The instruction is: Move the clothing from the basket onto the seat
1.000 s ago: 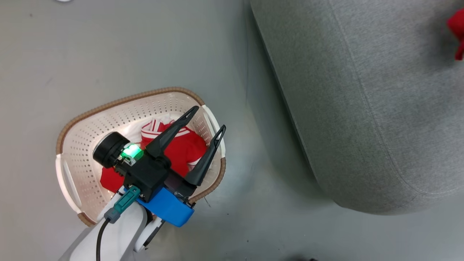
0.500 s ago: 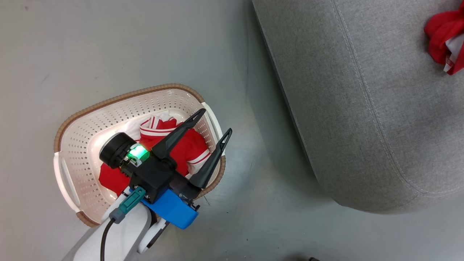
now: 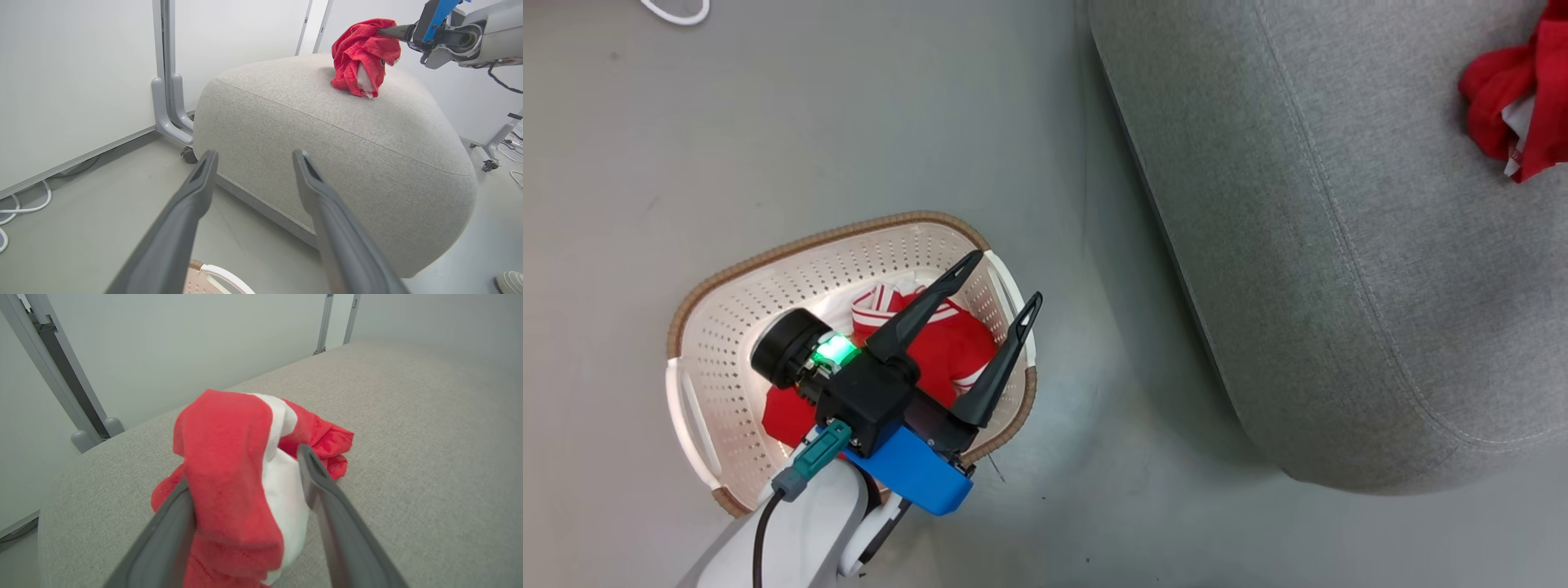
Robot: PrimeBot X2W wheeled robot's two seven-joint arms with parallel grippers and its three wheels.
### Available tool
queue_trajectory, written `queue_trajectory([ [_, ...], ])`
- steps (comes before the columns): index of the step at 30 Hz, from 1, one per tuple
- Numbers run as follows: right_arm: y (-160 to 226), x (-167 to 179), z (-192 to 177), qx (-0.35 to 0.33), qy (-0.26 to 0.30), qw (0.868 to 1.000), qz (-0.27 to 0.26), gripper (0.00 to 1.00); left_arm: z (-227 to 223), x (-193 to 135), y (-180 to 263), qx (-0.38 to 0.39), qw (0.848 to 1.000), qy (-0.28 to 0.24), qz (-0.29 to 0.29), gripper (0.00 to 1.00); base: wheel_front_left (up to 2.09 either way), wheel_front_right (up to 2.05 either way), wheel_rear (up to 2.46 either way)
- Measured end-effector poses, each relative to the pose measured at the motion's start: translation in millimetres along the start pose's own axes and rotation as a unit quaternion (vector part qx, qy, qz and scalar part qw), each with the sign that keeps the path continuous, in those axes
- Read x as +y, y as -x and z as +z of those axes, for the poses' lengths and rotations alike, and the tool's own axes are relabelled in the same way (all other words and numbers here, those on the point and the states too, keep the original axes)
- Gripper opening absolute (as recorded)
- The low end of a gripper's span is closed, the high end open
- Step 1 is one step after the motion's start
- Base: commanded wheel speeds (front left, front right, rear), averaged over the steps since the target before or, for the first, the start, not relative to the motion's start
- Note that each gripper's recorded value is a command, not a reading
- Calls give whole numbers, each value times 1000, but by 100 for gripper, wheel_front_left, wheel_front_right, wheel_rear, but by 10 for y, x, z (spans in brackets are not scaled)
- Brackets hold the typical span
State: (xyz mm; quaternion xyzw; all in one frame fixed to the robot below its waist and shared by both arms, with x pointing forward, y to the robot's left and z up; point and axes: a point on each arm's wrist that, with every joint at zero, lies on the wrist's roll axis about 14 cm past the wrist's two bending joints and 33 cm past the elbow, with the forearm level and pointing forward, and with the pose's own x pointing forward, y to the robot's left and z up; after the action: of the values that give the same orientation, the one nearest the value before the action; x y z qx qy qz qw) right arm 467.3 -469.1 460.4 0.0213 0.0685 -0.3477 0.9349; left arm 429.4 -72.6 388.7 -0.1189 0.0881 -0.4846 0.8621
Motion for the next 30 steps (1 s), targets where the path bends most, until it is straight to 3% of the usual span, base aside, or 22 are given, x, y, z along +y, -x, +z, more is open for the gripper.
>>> queue_trajectory([
  [19,608,99,66,-9,65,995,72,100,531,-242,351,-40,997,-8,68,100,0,0,0],
  [30,1267,680,32,-35,59,982,174,100,827,-256,770,-74,987,-18,145,100,0,0,0],
])
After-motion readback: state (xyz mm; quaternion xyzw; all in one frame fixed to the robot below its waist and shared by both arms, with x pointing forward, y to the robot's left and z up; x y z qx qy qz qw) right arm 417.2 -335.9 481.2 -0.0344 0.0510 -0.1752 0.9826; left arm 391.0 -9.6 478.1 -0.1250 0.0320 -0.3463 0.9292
